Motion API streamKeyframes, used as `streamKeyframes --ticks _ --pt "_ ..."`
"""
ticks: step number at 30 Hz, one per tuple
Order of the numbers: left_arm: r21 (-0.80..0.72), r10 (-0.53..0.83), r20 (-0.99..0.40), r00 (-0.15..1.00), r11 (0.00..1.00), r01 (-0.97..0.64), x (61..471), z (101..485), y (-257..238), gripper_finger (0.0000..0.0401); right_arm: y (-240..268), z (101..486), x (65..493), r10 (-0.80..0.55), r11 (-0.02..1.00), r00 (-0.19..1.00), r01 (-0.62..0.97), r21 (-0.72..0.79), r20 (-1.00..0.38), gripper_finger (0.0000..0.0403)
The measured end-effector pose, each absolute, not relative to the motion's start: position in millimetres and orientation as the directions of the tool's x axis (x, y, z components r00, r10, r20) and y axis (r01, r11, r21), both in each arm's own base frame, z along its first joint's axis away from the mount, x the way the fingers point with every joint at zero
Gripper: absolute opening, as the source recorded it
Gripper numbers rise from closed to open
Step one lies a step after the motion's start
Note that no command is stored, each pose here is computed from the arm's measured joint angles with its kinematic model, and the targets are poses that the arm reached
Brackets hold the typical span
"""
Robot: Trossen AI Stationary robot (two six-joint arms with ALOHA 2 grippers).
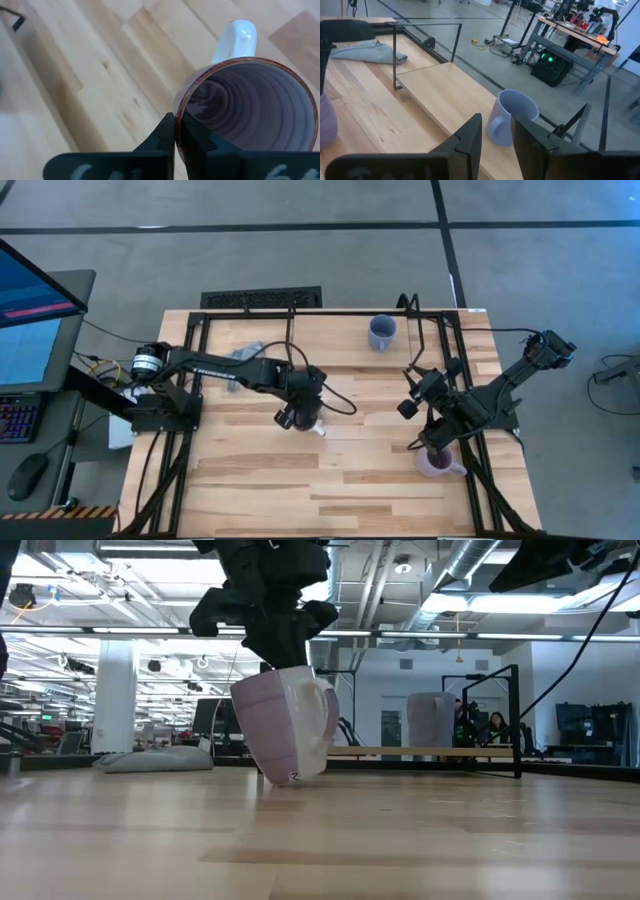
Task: Stack small to large cups/mugs on shelf
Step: Put the left purple cup on the shelf
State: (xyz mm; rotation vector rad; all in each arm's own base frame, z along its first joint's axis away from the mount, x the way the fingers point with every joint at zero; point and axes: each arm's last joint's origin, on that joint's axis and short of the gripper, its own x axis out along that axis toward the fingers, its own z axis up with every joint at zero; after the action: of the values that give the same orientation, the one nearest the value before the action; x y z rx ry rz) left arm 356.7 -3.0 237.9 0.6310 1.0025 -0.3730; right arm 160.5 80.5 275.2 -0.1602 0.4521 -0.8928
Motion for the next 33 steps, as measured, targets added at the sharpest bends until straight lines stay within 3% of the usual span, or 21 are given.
streamKeyframes --ticks 13,24,33 --pt "0.289 -0.045 -0.874 0.484 0.753 0.591 355.5 237.6 -1.9 0.0 74.0 274.0 167.5 -0.789 0.595 0.502 0.768 -0.236 -0.353 0.0124" --pt "0.245 -0.063 -0.883 0.466 0.785 0.57 362.8 226.2 -0.2 0.0 66.4 273.6 175.0 -0.8 0.576 0.47 0.776 -0.257 -0.374 0.0124" --pt "0.229 -0.035 -0.89 0.455 0.829 0.511 363.2 221.6 3.5 0.0036 65.9 273.2 176.3 -0.796 0.576 0.467 0.78 -0.246 -0.385 0.0124"
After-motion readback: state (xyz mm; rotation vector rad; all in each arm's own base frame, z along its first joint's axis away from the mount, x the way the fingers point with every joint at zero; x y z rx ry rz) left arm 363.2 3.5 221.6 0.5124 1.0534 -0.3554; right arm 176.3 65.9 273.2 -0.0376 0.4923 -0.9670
